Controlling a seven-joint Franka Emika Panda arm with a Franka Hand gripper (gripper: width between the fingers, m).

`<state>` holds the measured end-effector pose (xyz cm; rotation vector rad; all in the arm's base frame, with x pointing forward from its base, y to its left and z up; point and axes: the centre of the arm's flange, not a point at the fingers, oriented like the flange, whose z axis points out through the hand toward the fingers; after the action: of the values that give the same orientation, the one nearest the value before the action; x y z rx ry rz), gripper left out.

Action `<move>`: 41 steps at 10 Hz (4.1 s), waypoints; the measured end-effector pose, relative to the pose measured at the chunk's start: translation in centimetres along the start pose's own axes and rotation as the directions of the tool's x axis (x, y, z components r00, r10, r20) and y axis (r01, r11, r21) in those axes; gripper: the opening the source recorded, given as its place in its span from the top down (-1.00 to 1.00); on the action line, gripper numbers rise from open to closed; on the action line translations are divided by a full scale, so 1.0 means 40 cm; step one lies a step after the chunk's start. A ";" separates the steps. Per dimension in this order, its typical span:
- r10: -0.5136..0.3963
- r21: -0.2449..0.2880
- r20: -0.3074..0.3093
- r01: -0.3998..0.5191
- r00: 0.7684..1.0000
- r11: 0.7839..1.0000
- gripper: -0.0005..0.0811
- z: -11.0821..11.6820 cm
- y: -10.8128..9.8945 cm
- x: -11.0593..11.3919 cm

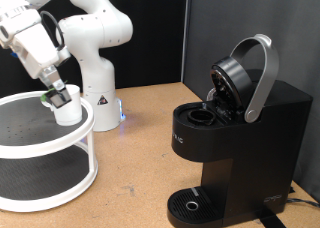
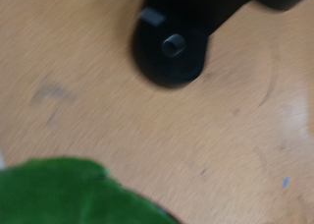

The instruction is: Make a cup of coffee with the keurig machine

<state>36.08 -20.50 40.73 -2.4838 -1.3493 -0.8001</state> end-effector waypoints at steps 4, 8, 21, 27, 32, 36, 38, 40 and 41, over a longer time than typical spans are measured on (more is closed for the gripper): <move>0.102 0.159 -0.001 -0.100 0.995 0.982 -0.16 0.026 0.027 0.125; 0.095 0.129 0.001 -0.094 0.996 0.987 -0.16 0.040 0.065 0.199; 0.061 0.418 -0.060 -0.030 0.996 0.908 -0.16 -0.005 0.023 0.470; 0.241 0.317 -0.058 -0.211 0.969 0.925 -0.16 0.006 -0.004 0.638; 0.278 0.306 -0.047 -0.251 0.959 0.918 -0.16 -0.023 -0.005 0.679; 0.268 0.309 -0.029 -0.247 0.963 0.919 -0.16 -0.009 -0.006 0.676; 0.271 0.309 0.002 -0.259 0.963 0.915 -0.16 0.039 -0.012 0.654; 0.269 0.291 0.024 -0.264 0.963 0.919 -0.16 0.095 -0.014 0.634; 0.267 0.281 0.029 -0.264 0.963 0.923 -0.16 0.118 -0.015 0.626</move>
<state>48.22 -0.31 50.49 -2.3603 -1.0090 -0.5179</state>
